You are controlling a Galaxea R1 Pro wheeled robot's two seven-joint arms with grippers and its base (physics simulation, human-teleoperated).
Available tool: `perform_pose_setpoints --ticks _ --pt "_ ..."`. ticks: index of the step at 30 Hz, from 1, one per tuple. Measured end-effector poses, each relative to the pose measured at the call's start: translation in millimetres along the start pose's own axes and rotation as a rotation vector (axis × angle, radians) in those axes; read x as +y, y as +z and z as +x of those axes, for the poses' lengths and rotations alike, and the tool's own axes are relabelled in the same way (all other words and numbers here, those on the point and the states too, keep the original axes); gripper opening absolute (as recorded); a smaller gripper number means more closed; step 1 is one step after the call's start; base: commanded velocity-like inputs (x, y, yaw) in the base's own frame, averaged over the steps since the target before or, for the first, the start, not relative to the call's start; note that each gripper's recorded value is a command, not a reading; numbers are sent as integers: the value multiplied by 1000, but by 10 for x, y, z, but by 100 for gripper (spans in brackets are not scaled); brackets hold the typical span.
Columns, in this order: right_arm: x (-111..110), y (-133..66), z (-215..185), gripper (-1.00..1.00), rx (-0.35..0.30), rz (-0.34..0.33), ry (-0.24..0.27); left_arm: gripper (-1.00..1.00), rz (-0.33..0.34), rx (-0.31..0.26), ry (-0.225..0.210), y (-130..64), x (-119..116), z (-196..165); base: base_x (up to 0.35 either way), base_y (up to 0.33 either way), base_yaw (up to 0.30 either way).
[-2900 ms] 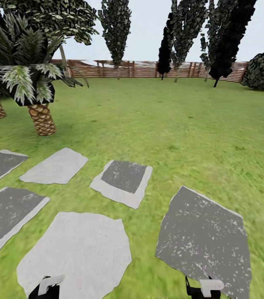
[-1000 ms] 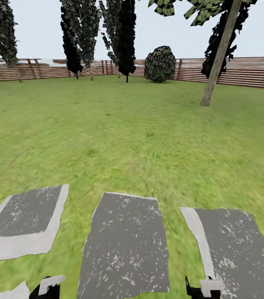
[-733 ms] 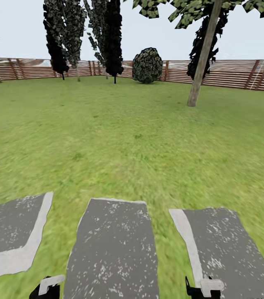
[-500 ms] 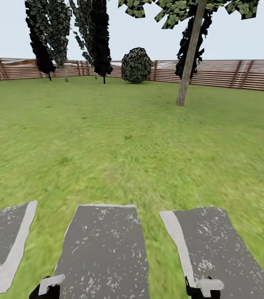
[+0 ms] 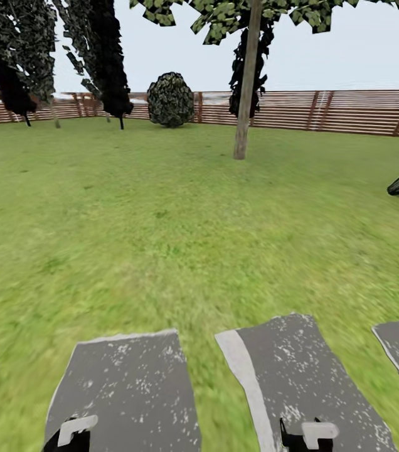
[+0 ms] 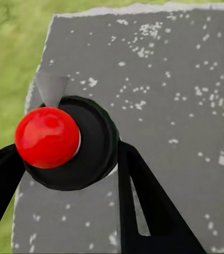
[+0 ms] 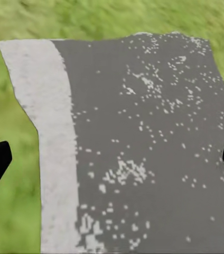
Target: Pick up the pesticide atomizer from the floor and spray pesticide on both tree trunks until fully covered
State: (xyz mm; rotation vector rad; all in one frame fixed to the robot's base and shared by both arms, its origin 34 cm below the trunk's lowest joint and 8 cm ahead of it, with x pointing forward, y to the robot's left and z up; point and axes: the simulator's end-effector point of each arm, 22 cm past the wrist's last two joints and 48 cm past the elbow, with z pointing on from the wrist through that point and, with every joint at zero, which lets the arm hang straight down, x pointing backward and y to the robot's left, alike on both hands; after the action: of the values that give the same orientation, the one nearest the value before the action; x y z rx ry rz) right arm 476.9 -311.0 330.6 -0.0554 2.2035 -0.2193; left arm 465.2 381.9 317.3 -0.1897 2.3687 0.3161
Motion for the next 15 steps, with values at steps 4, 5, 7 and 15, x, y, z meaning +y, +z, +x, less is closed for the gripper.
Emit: perform_pose_setpoints --ticks 4,5,7,15 --pt "1 0 0 100 0 0 0 -100 0 0 0 0 1 0 338 -2 -300" --pt "1 0 0 100 0 0 0 -100 -1 1 -1 0 6 2 339 -1 -300" --pt "1 0 0 100 0 0 0 -100 -2 0 -1 1 11 -1 339 0 -300" --pt "0 1 -1 100 0 0 0 -100 -3 0 -1 3 22 -3 339 0 -300"
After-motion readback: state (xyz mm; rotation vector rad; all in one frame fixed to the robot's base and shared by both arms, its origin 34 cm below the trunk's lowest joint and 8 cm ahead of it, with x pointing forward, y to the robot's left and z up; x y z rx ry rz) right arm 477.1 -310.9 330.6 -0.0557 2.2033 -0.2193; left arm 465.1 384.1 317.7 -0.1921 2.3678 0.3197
